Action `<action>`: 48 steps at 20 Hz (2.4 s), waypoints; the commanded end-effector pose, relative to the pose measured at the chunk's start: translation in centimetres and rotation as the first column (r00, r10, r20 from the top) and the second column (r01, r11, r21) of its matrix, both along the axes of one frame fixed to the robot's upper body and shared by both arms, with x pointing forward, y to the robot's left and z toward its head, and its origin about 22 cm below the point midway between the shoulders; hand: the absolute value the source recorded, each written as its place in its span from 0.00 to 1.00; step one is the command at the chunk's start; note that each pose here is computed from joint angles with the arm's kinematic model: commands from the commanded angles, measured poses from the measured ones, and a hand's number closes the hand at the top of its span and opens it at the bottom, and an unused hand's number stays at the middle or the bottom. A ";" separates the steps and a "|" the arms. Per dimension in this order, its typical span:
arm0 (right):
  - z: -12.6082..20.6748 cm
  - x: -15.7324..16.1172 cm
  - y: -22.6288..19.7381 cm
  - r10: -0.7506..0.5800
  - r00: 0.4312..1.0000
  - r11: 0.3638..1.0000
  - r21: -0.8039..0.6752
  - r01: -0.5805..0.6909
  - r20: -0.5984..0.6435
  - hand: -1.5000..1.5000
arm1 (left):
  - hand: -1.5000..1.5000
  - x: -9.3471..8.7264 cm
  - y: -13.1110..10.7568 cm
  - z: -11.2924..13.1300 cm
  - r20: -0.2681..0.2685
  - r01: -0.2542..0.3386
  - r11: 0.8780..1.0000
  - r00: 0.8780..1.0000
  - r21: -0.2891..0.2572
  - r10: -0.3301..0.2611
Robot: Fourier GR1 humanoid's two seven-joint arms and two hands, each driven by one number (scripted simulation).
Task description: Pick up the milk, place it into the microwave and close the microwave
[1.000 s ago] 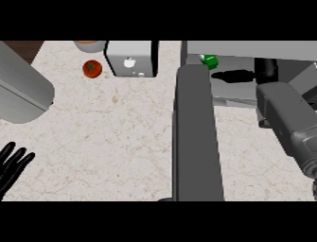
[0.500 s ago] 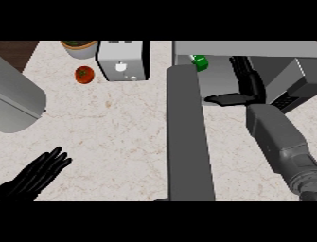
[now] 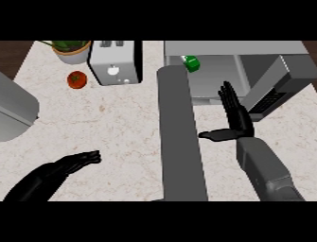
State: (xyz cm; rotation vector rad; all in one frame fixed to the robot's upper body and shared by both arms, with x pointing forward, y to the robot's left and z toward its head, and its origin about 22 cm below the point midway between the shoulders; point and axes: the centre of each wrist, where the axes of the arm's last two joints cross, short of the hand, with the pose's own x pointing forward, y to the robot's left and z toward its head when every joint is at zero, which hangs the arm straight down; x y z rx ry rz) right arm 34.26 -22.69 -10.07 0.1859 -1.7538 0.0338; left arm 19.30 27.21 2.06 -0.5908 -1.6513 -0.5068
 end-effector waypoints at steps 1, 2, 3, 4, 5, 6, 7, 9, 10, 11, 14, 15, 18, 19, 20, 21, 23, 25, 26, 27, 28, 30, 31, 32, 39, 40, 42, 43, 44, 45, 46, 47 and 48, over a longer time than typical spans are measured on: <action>-2.6 -3.2 -1.2 -0.016 0.999 0.999 -0.053 0.013 -0.050 0.00 | 1.00 1.1 -1.8 -1.2 -0.010 0.003 1.000 1.000 0.018 -0.003; -3.7 -4.6 -0.3 -0.031 0.998 0.999 -0.039 0.029 -0.054 0.00 | 1.00 1.3 -2.1 -0.9 -0.003 0.003 1.000 1.000 0.024 -0.003; -4.8 -6.5 -2.6 -0.051 0.998 0.998 -0.038 0.049 -0.044 0.00 | 1.00 1.2 -3.6 -1.3 -0.002 0.020 0.999 1.000 0.045 -0.020; -4.1 -5.9 -3.7 -0.048 0.997 0.997 -0.060 0.044 -0.059 0.00 | 1.00 1.5 -3.3 -1.3 0.024 0.012 0.998 1.000 0.057 -0.013; -4.3 -6.5 -4.0 -0.080 0.996 0.995 -0.063 0.077 -0.051 0.00 | 1.00 1.9 -3.0 -0.2 0.027 0.008 0.997 1.000 0.072 -0.010; -4.9 -7.6 -4.3 -0.057 0.997 0.997 -0.062 0.054 -0.051 0.00 | 1.00 2.9 -4.3 -1.4 0.006 0.031 0.997 0.999 0.070 -0.032; -4.7 -7.8 -5.3 -0.073 0.996 0.996 -0.060 0.070 -0.047 0.00 | 1.00 2.8 -4.1 -2.0 -0.006 0.018 0.995 1.000 0.099 -0.017; -5.8 -10.3 -6.3 -0.083 0.995 0.994 -0.072 0.079 -0.059 0.00 | 1.00 4.0 -5.1 -1.9 -0.003 0.030 0.992 1.000 0.124 -0.029; -5.7 -10.9 -7.1 -0.102 0.994 0.993 -0.060 0.099 -0.038 0.00 | 1.00 4.8 -4.1 -2.2 -0.005 0.033 0.990 0.999 0.136 -0.033; -6.0 -12.7 -9.1 -0.110 0.993 0.992 -0.068 0.107 -0.048 0.00 | 1.00 3.9 -5.5 -2.4 -0.011 0.051 0.987 0.999 0.151 -0.050; -5.6 -14.7 -10.4 -0.145 0.989 0.988 -0.062 0.142 -0.040 0.00 | 1.00 5.4 -7.5 -2.0 0.028 0.094 0.978 0.995 0.184 -0.101; -5.6 -15.6 -10.6 -0.162 0.987 0.986 -0.038 0.161 -0.021 0.00 | 1.00 4.7 -7.5 -3.2 0.036 0.117 0.973 0.991 0.200 -0.126; -4.4 -18.4 -13.4 -0.168 0.986 0.985 -0.049 0.168 0.009 0.00 | 1.00 5.3 -10.0 -3.2 0.042 0.132 0.970 0.989 0.205 -0.143; -4.5 -20.5 -14.3 -0.172 0.985 0.984 -0.039 0.172 0.001 0.00 | 1.00 5.8 -9.8 -3.6 0.028 0.127 0.974 0.990 0.189 -0.135; -3.5 -20.3 -14.9 -0.163 0.987 0.985 -0.053 0.164 0.018 0.00 | 1.00 6.0 -10.9 -4.1 0.064 0.151 0.966 0.984 0.210 -0.168; -3.8 -21.4 -13.6 -0.147 0.989 0.988 -0.041 0.146 -0.003 0.00 | 1.00 5.1 -10.7 -5.5 0.058 0.146 0.966 0.985 0.212 -0.161; -2.6 -22.3 -15.1 -0.112 0.993 0.994 -0.004 0.112 0.026 0.00 | 1.00 5.6 -12.3 -5.3 0.123 0.130 0.967 0.980 0.219 -0.159; -1.5 -23.3 -15.3 -0.116 0.990 0.993 -0.007 0.117 0.086 0.00 | 1.00 6.0 -14.5 -5.4 0.058 0.158 0.968 0.983 0.197 -0.172; -0.6 -23.0 -15.4 -0.136 0.986 0.991 -0.002 0.137 0.091 0.00 | 1.00 6.8 -15.2 -5.4 0.058 0.176 0.960 0.979 0.219 -0.193; 0.4 -23.9 -16.3 -0.111 0.989 0.994 -0.006 0.112 0.094 0.00 | 1.00 4.0 -15.9 -6.2 0.084 0.178 0.963 0.977 0.204 -0.198; 1.4 -22.0 -15.7 -0.073 0.990 0.997 -0.006 0.074 0.122 0.00 | 1.00 4.2 -16.8 -6.8 0.084 0.218 0.952 0.967 0.213 -0.241; 1.5 -23.1 -15.2 -0.047 0.990 0.998 0.057 0.040 0.129 0.00 | 1.00 3.5 -18.0 -7.9 0.012 0.263 0.933 0.962 0.247 -0.274; 2.1 -23.4 -14.7 -0.027 0.991 0.999 0.039 0.022 0.129 0.00 | 1.00 2.8 -19.1 -8.0 0.020 0.269 0.930 0.959 0.251 -0.283; 2.9 -23.1 -14.6 -0.015 0.988 0.998 0.061 0.006 0.156 0.00 | 1.00 3.7 -19.9 -6.7 0.005 0.273 0.931 0.959 0.241 -0.283; 7.4 -21.0 -13.2 0.107 0.975 0.990 0.070 -0.122 0.194 0.00 | 1.00 2.0 -23.9 -7.0 0.035 0.225 0.932 0.969 0.284 -0.245; 7.6 -21.4 -12.8 0.116 0.975 0.989 0.068 -0.131 0.188 0.00 | 1.00 1.9 -24.2 -7.0 0.024 0.213 0.935 0.973 0.282 -0.229; 8.8 -20.9 -12.7 0.161 0.968 0.982 0.066 -0.177 0.193 0.00 | 1.00 2.4 -24.8 -6.6 0.060 0.189 0.938 0.975 0.290 -0.215; 9.3 -20.8 -12.1 0.155 0.965 0.982 0.073 -0.174 0.212 0.00 | 1.00 2.2 -25.4 -6.0 0.067 0.164 0.947 0.980 0.276 -0.189; 10.3 -20.8 -12.2 0.179 0.960 0.981 0.041 -0.192 0.215 0.00 | 1.00 2.5 -25.6 -5.7 0.102 0.139 0.953 0.980 0.268 -0.171; 10.3 -20.4 -11.2 0.183 0.962 0.979 0.054 -0.198 0.204 0.00 | 1.00 2.0 -25.9 -5.7 0.089 0.145 0.953 0.981 0.267 -0.175; 10.5 -20.8 -10.5 0.203 0.954 0.973 0.062 -0.222 0.219 0.00 | 1.00 2.4 -26.1 -5.2 0.091 0.117 0.959 0.985 0.260 -0.145; 11.6 -20.5 -11.3 0.225 0.949 0.970 0.041 -0.239 0.220 0.00 | 1.00 2.7 -26.3 -5.0 0.082 0.103 0.959 0.988 0.266 -0.129; 11.6 -20.0 -11.2 0.222 0.950 0.971 0.037 -0.235 0.219 0.00 | 1.00 3.0 -26.6 -4.6 0.117 0.083 0.960 0.986 0.267 -0.118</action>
